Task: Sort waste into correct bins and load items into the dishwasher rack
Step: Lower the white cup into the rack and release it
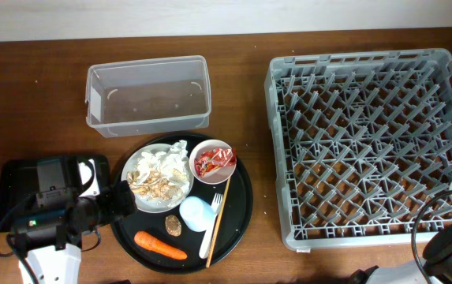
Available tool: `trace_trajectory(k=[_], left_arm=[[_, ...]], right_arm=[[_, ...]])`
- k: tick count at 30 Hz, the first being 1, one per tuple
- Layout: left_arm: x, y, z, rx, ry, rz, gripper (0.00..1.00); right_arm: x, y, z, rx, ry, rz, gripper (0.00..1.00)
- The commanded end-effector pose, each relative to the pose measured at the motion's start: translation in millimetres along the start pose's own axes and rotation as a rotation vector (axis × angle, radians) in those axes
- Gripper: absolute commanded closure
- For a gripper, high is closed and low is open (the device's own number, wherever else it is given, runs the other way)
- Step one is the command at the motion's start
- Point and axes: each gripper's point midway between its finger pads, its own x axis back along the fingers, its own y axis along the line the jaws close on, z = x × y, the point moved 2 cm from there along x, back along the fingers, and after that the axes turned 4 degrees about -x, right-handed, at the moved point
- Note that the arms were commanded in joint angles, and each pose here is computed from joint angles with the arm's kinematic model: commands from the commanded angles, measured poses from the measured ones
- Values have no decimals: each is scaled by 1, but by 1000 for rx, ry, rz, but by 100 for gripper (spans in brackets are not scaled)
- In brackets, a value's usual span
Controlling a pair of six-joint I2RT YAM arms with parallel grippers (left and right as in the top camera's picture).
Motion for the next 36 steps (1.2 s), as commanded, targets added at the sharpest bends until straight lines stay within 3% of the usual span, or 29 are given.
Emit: trace_trajectory(k=[1,5,14,19,23,27,36], left_arm=[[5,1,-6,11,-21,-7,1],[5,1,-5,11,-21,-7,1],[5,1,-5,11,-20,-7,1],[5,1,-5,11,-20,-7,1],[5,1,-5,11,-20,-7,1],[5,1,-5,11,-20,-7,1],[5,1,-5,11,-20,-7,1]], right_arm=[[-6,1,2,-7,22,-4,27],[-12,5,0,-12,4,-18,16],[-37,14,4,-24,-7,-52,18],[-34,18,4,-25,0,-83,33],[-7,16,-1,-27,-18,-114,39],[27,22,-9,21,-34,-183,39],[30,23,5,31,39,-207,38]])
